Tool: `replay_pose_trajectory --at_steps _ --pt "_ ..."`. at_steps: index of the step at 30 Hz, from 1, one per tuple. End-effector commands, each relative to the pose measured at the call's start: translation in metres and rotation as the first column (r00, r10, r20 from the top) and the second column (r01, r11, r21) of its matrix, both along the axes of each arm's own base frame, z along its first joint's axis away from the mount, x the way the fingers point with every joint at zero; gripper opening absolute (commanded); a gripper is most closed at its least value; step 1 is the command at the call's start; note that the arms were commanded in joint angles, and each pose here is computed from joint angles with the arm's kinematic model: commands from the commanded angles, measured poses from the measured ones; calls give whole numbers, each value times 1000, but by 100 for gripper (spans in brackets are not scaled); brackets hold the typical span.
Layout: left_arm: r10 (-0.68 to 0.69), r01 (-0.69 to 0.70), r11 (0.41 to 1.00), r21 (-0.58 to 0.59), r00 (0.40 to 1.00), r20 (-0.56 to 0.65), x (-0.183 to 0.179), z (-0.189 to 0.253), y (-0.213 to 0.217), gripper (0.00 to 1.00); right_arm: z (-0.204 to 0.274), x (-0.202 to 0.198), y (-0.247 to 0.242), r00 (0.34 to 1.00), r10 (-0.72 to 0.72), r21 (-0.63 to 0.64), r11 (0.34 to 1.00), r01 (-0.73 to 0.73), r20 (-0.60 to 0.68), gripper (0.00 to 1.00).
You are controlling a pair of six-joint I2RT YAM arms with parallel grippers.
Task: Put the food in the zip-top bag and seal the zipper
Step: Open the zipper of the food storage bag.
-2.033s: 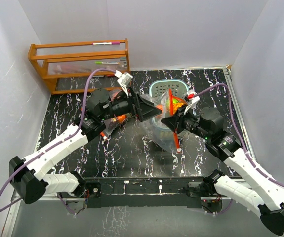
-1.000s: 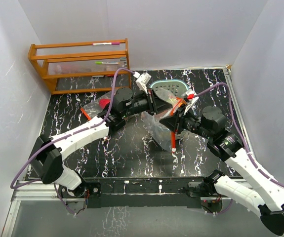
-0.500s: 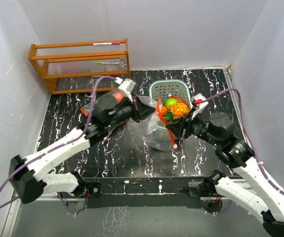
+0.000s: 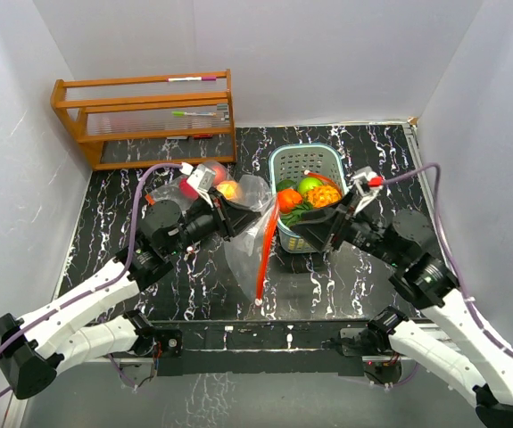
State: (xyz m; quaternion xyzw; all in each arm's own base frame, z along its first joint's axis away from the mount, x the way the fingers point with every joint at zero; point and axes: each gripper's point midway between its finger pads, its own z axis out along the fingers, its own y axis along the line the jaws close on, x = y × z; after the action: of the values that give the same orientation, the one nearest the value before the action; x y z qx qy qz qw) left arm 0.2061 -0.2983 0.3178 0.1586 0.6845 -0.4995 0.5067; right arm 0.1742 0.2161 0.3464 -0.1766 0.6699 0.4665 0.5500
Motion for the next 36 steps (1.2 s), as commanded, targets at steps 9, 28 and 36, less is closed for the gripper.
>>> replay_pose_trajectory --at_steps 9,28,36 --pt "-56 59 995 -82 998 41 -10 19 -4 0 13 5 25 995 99 159 982 -98 2 53" --pt "-83 86 993 -85 996 28 -10 13 -11 0 -8 20 34 995 85 154 985 -75 -58 46" --pt "-87 89 992 -92 996 25 -10 12 -12 0 -25 29 29 994 27 113 993 -14 -110 44"
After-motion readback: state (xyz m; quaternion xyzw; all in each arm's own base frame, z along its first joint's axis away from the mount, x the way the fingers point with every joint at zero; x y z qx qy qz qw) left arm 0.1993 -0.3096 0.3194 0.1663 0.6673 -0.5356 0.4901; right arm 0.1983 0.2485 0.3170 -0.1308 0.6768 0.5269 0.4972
